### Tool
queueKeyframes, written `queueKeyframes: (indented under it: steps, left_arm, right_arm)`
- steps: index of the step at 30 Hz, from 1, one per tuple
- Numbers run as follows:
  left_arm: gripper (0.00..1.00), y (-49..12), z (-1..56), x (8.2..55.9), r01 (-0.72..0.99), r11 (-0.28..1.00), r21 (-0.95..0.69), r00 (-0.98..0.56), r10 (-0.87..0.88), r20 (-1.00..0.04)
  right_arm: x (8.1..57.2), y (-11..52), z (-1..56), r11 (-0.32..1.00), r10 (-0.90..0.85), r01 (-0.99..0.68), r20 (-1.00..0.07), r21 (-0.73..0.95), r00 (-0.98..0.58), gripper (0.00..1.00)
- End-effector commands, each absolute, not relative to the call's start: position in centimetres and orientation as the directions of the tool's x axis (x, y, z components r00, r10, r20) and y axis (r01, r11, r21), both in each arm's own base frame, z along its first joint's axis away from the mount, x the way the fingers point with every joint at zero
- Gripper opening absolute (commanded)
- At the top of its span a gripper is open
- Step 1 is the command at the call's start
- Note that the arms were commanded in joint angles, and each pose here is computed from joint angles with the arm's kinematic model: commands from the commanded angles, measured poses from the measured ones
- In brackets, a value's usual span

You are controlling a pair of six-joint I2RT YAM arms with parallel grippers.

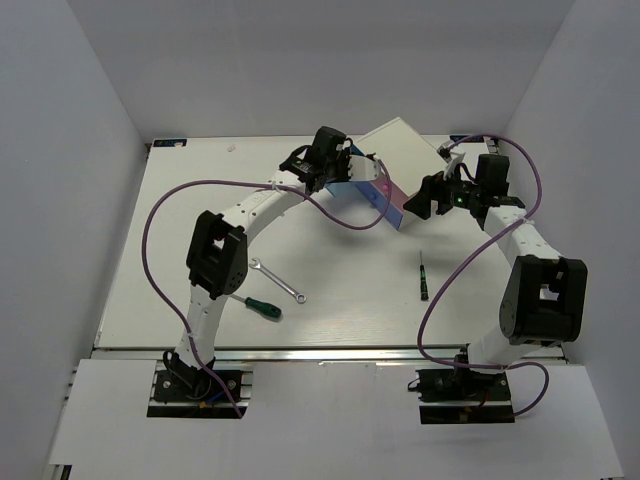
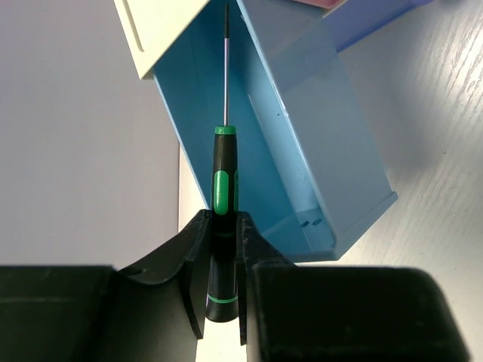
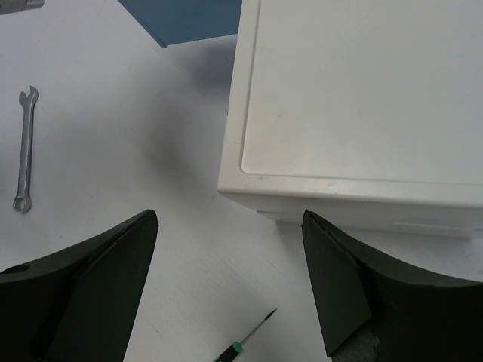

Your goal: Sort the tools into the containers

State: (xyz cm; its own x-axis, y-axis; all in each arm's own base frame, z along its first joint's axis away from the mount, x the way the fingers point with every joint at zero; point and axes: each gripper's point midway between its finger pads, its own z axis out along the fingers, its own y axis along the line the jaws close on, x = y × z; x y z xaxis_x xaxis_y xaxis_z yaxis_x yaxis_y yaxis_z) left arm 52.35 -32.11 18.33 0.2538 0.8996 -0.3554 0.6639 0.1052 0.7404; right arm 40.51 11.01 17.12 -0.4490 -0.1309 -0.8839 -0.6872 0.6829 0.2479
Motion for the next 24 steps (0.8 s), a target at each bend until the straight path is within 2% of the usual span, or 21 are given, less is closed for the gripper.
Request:
queueKeyframes:
  steps: [1,5,8,12,17,24]
  left_arm:
    - [0.22,-31.9,19.9,52.3,0.649,0.120,0.751,0.259,0.894,-0.366]
    - [0.32,-32.0,20.2,52.3,0.646,0.124,0.753,0.263,0.890,-0.372]
    - [0.54,-32.2,20.1,52.5,0.647,0.127,0.752,0.264,0.888,-0.377]
    - [0.62,-32.5,20.5,52.5,0.643,0.135,0.753,0.268,0.882,-0.388]
    - [0.62,-33.0,22.4,52.9,0.613,0.170,0.772,0.273,0.871,-0.409]
    - [0.65,-32.6,28.7,53.9,0.483,0.337,0.808,0.258,0.827,-0.499]
  right_arm:
    - [40.4,11.1,18.9,0.670,-0.127,-0.712,-0.912,0.211,-0.390,0.83]
    - [40.4,11.2,18.9,0.669,-0.127,-0.713,-0.912,0.212,-0.391,0.82]
    - [40.4,11.2,18.9,0.668,-0.126,-0.713,-0.911,0.214,-0.392,0.83]
    - [40.4,11.2,18.9,0.669,-0.127,-0.713,-0.912,0.211,-0.389,0.83]
    - [40.3,11.2,18.8,0.667,-0.125,-0.713,-0.910,0.217,-0.394,0.83]
    - [40.4,11.2,18.9,0.666,-0.125,-0.714,-0.911,0.217,-0.393,0.82]
